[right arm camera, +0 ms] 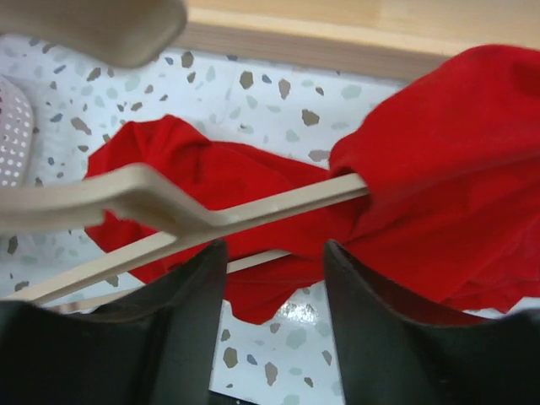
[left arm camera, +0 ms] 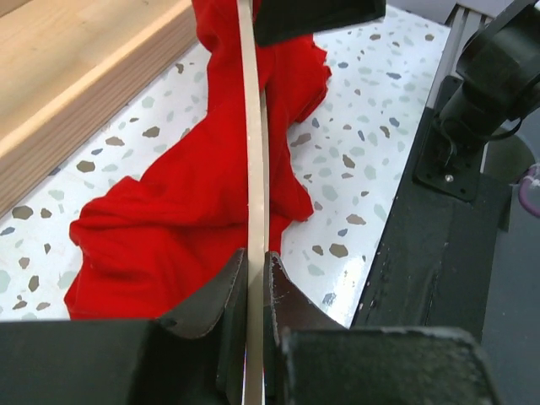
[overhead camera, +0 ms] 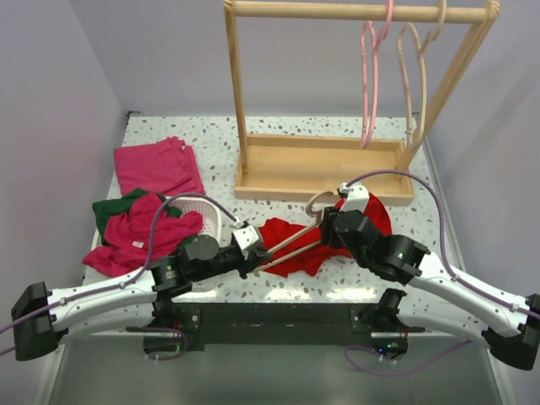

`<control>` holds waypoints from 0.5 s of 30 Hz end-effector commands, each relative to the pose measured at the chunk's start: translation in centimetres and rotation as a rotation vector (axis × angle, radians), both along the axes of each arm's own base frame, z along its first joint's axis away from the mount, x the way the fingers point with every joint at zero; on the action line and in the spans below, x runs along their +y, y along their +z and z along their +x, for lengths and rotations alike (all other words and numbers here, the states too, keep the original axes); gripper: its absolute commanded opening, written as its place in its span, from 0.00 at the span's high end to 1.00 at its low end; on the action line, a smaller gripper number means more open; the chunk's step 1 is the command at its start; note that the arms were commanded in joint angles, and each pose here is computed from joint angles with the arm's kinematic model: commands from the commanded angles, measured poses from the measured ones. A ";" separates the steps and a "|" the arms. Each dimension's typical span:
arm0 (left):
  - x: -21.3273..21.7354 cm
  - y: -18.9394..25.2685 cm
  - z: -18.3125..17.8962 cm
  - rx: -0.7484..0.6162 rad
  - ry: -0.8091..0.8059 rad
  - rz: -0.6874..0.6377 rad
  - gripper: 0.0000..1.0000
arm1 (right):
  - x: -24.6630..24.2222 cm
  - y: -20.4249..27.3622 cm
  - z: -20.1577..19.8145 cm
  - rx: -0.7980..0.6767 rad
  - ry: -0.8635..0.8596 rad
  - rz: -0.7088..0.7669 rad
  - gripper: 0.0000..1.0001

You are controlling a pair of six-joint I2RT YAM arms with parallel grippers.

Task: Place the t-shirt on the hanger

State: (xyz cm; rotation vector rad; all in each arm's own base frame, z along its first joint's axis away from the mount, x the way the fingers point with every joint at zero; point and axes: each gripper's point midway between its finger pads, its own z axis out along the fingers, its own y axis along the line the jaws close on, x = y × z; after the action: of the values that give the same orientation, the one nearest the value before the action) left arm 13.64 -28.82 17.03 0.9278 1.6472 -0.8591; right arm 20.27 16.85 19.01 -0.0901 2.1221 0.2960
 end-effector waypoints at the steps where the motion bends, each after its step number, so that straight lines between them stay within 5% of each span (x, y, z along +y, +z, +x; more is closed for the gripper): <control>1: -0.9 4.2 0.4 -0.038 0.019 -0.209 1.00 | 0.9 0.9 -0.1 -0.011 0.048 0.107 0.42; 15: -2.7 3.0 1.0 0.000 0.009 -0.134 1.00 | -0.9 5.6 -0.1 -0.211 0.084 0.148 0.26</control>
State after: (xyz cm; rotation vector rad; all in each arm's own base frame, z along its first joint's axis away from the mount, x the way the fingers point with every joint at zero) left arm 13.84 -29.77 15.76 0.8745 1.6660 -0.9069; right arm 19.10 16.56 23.26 -0.1188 1.9509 0.5307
